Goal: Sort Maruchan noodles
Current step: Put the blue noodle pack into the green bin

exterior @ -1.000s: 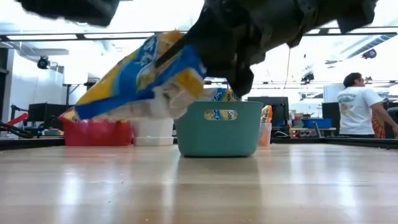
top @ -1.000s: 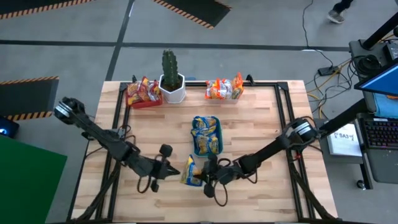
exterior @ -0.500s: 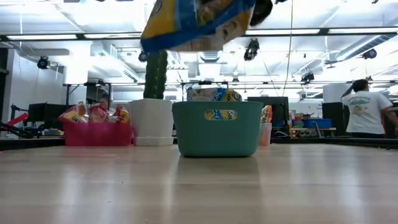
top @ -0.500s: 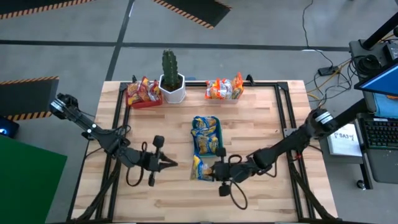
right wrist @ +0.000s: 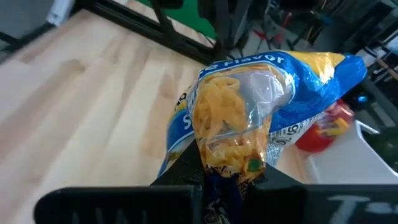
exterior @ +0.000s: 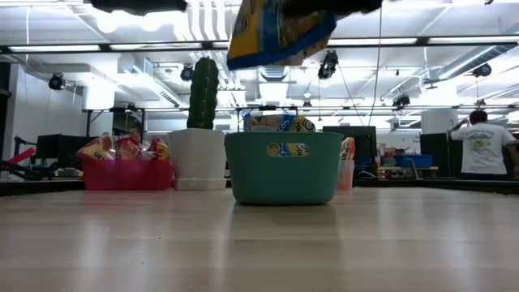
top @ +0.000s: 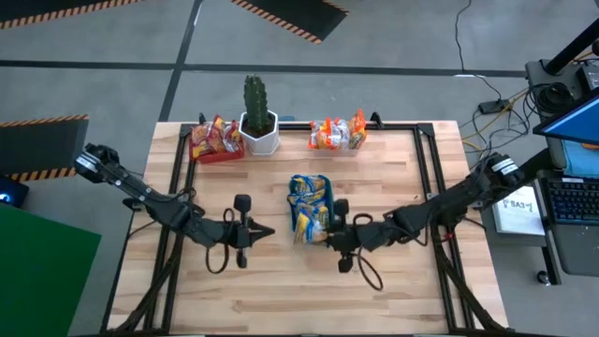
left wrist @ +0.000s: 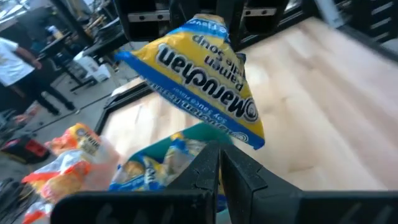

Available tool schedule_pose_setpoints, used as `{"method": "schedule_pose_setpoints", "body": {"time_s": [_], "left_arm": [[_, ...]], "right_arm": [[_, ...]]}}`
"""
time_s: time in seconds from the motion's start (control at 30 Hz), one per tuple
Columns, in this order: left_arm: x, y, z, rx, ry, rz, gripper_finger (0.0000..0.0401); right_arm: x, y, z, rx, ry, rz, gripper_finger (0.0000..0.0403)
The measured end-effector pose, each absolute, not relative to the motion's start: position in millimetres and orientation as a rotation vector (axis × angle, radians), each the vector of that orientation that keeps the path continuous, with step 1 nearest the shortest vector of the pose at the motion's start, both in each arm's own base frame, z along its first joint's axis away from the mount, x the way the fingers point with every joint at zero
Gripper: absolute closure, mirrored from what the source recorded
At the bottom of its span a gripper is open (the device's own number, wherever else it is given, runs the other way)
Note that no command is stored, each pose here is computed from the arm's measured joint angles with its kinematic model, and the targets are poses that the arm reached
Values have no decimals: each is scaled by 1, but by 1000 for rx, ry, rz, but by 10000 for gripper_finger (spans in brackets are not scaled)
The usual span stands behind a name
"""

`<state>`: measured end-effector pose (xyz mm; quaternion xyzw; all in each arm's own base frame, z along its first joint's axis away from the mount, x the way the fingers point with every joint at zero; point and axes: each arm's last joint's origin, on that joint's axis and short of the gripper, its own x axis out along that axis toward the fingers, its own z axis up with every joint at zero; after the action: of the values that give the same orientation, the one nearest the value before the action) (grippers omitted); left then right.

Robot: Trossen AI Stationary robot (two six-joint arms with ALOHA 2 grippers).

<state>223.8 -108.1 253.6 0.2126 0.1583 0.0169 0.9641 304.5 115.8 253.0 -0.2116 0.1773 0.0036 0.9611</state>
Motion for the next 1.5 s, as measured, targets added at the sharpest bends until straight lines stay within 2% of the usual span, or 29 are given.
{"method": "schedule_pose_setpoints", "body": {"time_s": [0.2,0.4,0.67,0.97,1.23,1.5], "left_arm": [[239,-87,246,439,365,128,401],[253,-69,240,424,374,208,401],[273,-62,228,409,351,95,401],[282,-59,220,479,345,89,401],[282,-61,220,452,327,-8,401],[286,-63,211,419,353,-60,401]], "right_arm": [[310,83,233,-474,433,-53,380],[310,61,216,-474,479,3,380],[309,54,211,-495,500,16,376],[307,54,209,-397,523,14,320],[304,52,208,-391,560,-38,259],[291,50,247,-245,658,-139,237]]}}
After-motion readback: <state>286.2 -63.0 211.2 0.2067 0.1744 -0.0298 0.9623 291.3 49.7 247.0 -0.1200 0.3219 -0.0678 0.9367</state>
